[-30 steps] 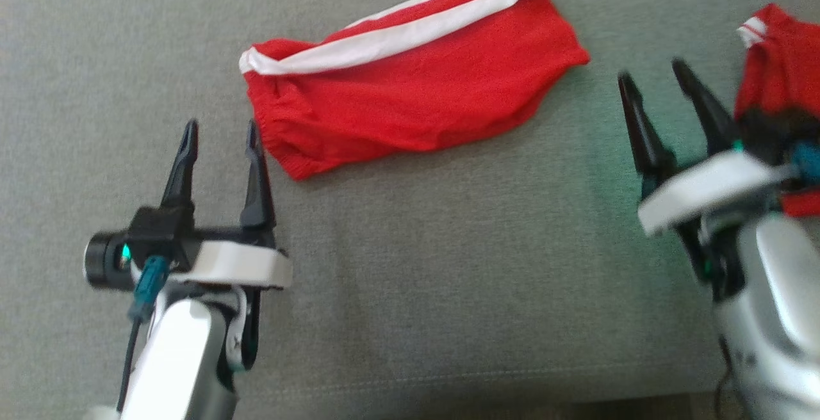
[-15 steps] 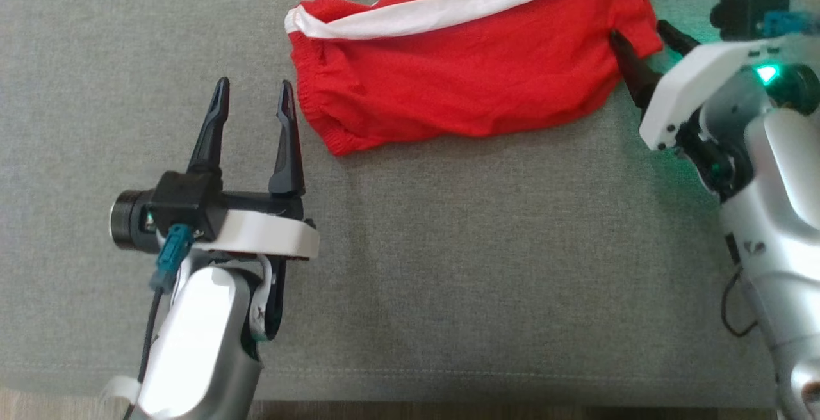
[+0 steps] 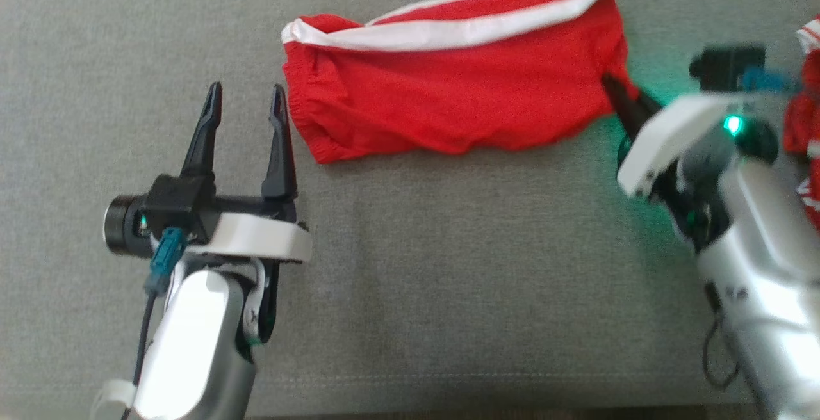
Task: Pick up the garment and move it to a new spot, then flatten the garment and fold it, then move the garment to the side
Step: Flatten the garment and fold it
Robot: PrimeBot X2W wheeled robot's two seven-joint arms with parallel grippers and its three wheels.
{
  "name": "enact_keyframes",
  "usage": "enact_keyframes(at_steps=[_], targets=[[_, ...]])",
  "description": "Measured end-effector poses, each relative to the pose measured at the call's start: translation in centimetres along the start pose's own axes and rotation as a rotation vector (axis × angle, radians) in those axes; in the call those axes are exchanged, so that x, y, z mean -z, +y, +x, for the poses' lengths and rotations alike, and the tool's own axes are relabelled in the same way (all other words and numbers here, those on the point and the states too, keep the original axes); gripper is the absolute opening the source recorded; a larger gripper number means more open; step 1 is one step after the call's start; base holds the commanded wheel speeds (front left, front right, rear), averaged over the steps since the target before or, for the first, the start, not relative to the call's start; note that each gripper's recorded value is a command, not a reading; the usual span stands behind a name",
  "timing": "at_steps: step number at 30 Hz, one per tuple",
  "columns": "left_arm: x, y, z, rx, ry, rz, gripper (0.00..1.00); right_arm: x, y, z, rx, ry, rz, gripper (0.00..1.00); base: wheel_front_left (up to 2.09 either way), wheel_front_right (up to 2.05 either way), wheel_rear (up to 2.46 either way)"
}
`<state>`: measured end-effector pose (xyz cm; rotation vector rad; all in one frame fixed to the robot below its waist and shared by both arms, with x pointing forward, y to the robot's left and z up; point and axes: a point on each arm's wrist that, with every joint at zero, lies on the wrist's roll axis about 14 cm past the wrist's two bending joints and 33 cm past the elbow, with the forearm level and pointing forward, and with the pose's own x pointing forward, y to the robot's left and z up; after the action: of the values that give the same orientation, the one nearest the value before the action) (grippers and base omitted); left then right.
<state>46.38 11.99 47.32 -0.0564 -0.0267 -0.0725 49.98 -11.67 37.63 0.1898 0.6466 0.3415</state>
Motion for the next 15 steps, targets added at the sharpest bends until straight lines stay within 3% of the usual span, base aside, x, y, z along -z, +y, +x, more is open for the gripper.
enact_keyframes(at_steps=[15], targets=[[-0.7, -0.8, -2.4, 0.024, 0.003, -0.008, 1.00, 3.8, -2.8, -6.7, 0.117, -0.093, 0.161, 0.00, 0.00, 0.00, 0.00]])
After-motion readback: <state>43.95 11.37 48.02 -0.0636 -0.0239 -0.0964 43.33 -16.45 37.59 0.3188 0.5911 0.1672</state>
